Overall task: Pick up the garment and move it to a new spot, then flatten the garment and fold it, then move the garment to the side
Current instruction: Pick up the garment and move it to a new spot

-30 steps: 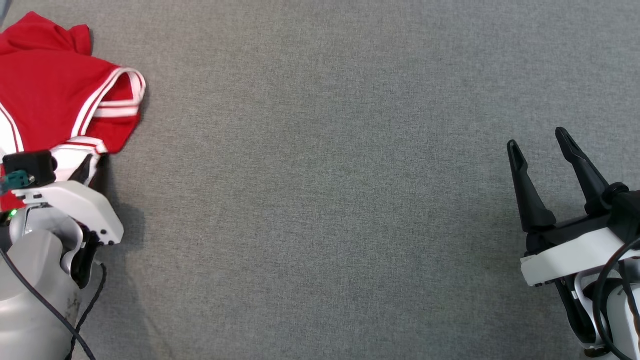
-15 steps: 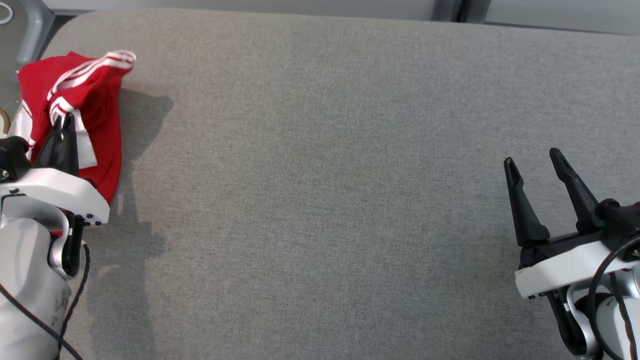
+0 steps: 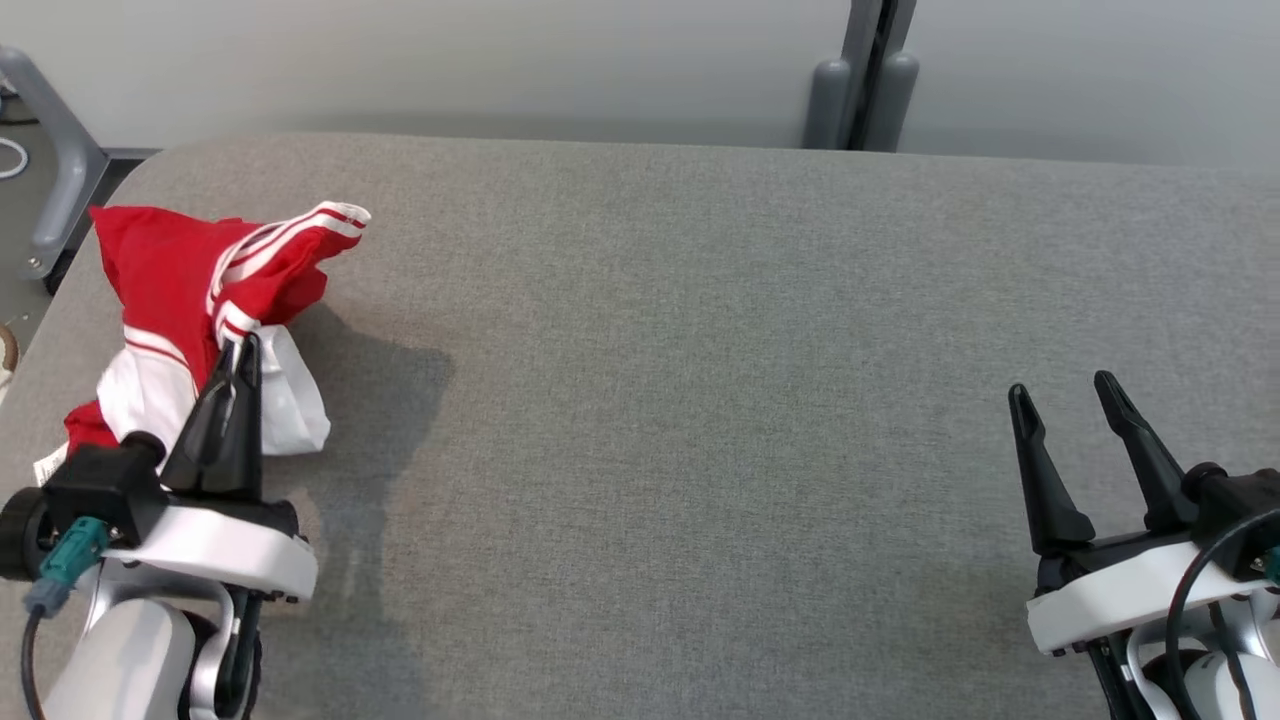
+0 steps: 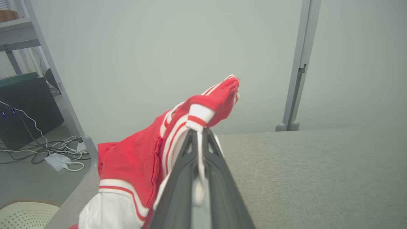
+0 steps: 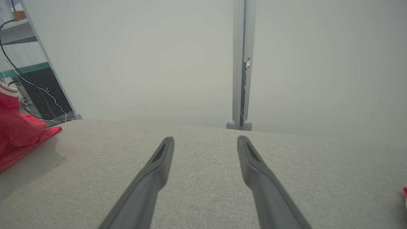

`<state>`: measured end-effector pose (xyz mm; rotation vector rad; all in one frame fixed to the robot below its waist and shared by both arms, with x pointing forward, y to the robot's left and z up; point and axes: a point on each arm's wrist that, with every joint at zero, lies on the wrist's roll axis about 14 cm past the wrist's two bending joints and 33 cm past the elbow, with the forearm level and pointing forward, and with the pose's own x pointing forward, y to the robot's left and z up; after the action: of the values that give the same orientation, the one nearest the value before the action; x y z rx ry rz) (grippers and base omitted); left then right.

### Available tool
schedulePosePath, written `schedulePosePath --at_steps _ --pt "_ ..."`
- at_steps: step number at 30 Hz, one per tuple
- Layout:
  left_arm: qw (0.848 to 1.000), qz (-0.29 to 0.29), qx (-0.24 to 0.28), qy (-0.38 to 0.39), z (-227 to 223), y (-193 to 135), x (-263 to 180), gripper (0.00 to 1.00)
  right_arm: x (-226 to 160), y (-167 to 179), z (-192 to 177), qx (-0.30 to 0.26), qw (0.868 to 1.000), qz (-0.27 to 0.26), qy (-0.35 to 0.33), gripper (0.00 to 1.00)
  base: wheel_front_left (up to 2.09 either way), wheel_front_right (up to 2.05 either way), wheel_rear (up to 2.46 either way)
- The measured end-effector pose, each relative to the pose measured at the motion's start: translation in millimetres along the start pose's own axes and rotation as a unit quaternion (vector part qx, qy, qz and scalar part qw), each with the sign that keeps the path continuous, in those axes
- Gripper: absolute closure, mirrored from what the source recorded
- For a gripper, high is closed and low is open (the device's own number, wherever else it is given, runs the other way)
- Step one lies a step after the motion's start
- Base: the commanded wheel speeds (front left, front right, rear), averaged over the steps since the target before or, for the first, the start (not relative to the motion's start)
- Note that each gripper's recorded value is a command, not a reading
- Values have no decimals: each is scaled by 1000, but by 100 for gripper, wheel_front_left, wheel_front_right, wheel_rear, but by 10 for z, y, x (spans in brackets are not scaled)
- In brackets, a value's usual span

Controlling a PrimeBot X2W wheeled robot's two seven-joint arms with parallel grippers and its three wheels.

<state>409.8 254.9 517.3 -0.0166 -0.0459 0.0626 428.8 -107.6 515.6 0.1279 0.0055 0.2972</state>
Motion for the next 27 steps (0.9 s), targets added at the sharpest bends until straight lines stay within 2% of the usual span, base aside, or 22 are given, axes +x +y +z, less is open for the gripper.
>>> schedulePosePath --at_steps 6,15,20,21,27 --pt "999 -45 -13 -6 139 -401 -199 100 -199 -85 107 -3 1000 -21 -11 0 0 0 0" --pt "985 -166 -40 -16 292 -1274 -177 100 -420 -257 225 0 998 -56 -26 0 0 0 0" --pt "968 -241 -56 -29 408 -1806 -34 100 -534 -412 265 -4 996 -83 -31 0 0 0 0" --pt "959 -273 -60 -35 458 -2034 17 100 -581 -497 284 -6 995 -98 -34 0 0 0 0" --pt "926 -367 -82 -37 494 -2756 50 100 -775 -767 216 -2 989 -148 -31 0 0 0 0"
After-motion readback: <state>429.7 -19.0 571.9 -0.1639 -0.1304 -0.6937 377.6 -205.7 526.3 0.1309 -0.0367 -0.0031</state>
